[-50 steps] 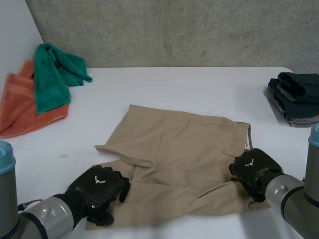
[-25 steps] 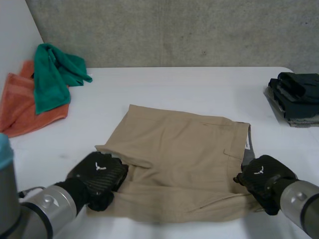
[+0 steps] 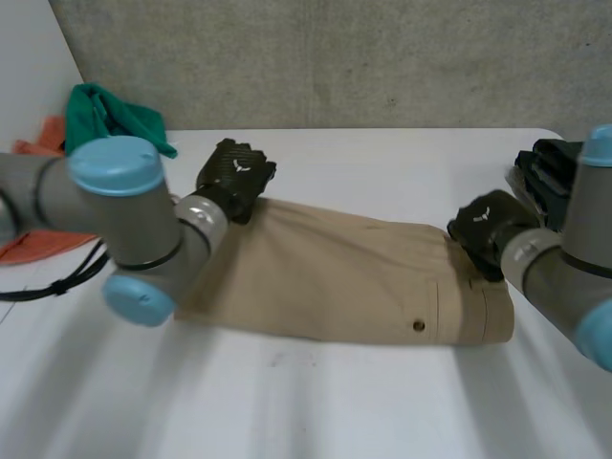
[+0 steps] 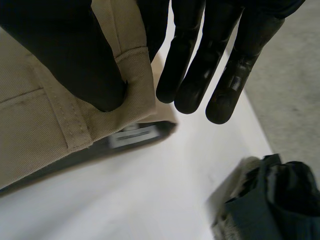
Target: Fold the laundry.
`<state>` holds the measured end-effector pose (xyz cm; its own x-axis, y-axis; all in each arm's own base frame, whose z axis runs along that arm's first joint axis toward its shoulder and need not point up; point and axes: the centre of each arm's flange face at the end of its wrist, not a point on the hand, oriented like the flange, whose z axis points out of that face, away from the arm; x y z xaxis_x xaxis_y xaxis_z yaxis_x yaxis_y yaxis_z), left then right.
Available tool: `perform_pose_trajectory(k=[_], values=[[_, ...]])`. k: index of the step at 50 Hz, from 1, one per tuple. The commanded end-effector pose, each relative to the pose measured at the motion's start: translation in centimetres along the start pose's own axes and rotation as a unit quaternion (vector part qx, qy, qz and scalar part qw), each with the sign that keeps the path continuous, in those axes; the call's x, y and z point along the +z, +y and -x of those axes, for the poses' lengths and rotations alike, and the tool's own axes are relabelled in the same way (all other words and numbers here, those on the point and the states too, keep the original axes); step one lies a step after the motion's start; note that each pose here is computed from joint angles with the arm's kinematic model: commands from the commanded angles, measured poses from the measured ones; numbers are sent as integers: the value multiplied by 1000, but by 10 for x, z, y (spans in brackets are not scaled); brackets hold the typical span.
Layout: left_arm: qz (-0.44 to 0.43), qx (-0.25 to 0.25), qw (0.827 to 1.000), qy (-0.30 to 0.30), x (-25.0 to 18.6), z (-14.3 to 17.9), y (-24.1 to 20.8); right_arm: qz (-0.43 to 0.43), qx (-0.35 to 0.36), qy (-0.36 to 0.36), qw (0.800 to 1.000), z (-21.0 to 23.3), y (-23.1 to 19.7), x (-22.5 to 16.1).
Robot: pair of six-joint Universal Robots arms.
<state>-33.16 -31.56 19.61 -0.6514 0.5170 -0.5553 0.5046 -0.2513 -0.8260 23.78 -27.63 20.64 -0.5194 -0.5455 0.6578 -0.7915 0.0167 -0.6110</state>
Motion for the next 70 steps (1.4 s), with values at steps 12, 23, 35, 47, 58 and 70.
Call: perform_pose_trajectory(k=[12, 23, 35, 47, 58, 70], values=[[-96, 39, 992, -67, 97, -31, 54, -80, -40, 173, 981, 1, 11, 134], [-151, 41, 984, -85, 94, -37, 34, -87, -28, 228, 969, -4, 10, 139], [-172, -11, 981, -91, 30, -6, -21, -38, 147, 30, 988, -9, 10, 24], [-116, -95, 988, -41, -13, -18, -8, -30, 228, -24, 973, 11, 53, 29], [-106, -97, 989, -36, -16, -22, -2, -8, 201, -4, 979, 23, 78, 60], [-112, -98, 988, -39, -20, -19, -10, 0, 203, 7, 979, 10, 86, 56]])
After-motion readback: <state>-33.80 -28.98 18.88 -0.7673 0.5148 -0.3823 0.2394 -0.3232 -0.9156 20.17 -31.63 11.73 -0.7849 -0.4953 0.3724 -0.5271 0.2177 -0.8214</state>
